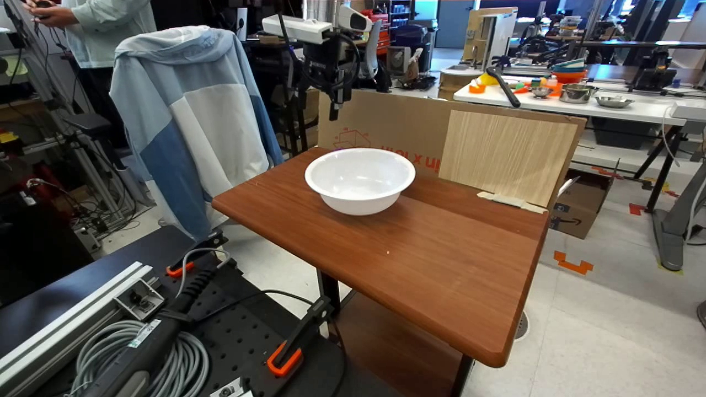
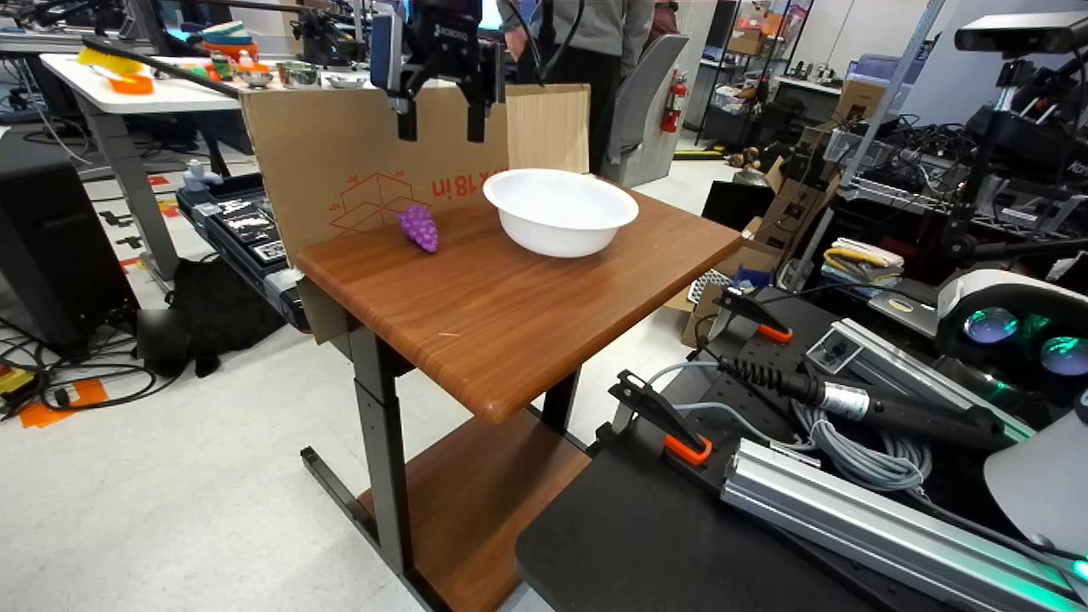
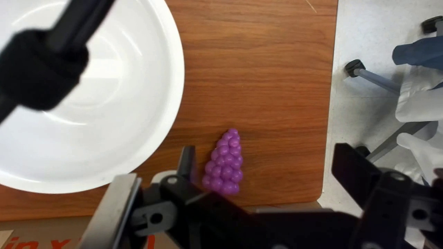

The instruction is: Put the plastic grapes in the white bowl

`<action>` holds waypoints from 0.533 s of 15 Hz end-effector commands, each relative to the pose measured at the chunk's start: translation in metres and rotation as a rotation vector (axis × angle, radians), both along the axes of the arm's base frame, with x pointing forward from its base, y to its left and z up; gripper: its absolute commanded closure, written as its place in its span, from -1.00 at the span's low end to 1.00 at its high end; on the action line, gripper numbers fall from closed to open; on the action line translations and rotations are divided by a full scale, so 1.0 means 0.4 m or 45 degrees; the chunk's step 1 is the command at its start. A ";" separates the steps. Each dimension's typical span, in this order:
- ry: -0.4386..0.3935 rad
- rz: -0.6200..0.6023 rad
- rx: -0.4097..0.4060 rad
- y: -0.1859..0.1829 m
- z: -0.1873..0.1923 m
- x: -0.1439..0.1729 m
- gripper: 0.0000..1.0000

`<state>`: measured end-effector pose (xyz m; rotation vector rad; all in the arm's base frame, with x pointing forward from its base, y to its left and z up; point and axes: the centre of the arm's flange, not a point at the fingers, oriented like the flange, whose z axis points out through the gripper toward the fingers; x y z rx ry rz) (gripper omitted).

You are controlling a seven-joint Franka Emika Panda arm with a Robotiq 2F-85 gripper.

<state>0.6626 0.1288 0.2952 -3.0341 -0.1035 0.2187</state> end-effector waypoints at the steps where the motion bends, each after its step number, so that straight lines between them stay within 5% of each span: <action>1: 0.038 -0.016 -0.051 0.038 -0.019 0.080 -1.00; 8: 0.131 -0.051 -0.104 0.016 -0.118 0.133 -1.00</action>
